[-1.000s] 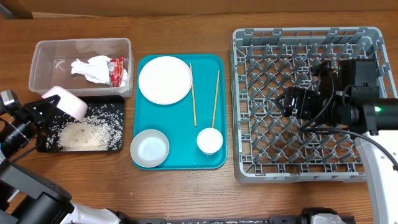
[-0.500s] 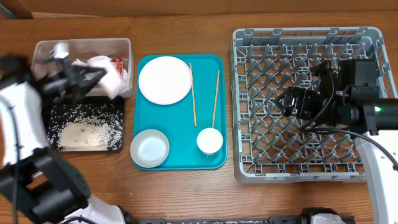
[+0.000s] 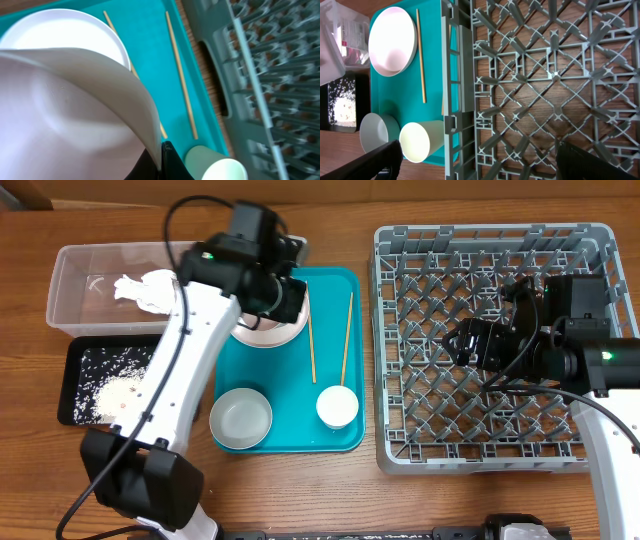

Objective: Sort waste into correct bins and load items into the dishwasher

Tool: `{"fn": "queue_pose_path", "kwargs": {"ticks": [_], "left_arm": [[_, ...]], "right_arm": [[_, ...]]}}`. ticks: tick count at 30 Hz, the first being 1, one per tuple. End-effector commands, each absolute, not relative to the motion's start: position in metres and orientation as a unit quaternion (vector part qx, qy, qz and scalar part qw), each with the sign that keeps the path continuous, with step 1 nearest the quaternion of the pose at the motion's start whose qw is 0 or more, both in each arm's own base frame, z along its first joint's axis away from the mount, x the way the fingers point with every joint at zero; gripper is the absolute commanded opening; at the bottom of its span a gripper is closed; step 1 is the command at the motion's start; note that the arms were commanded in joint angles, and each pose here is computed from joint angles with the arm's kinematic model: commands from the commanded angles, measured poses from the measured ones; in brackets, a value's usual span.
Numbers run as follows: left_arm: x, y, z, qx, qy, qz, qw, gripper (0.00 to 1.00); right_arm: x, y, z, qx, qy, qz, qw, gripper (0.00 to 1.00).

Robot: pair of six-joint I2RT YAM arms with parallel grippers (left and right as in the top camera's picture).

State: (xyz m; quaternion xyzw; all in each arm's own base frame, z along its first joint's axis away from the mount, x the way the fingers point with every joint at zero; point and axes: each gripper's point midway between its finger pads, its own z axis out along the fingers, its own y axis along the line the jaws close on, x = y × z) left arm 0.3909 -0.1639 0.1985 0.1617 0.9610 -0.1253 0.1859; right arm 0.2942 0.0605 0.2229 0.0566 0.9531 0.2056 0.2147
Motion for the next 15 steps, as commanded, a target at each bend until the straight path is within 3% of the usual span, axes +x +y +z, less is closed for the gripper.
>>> {"fn": "queue_pose_path", "kwargs": {"ticks": [1,15], "left_arm": [[0.398,-0.154,0.209,0.165,0.961,-0.033,0.22,0.04],[0.353,-0.168,0.098,0.171,0.984,-0.04,-0.009,0.04]], "right_arm": [[0.296,0.061,0.233,0.056,0.949,0.21,0.229,1.0],[0.294,0.061,0.232,0.057,0.95,0.209,0.225,1.0]]}}
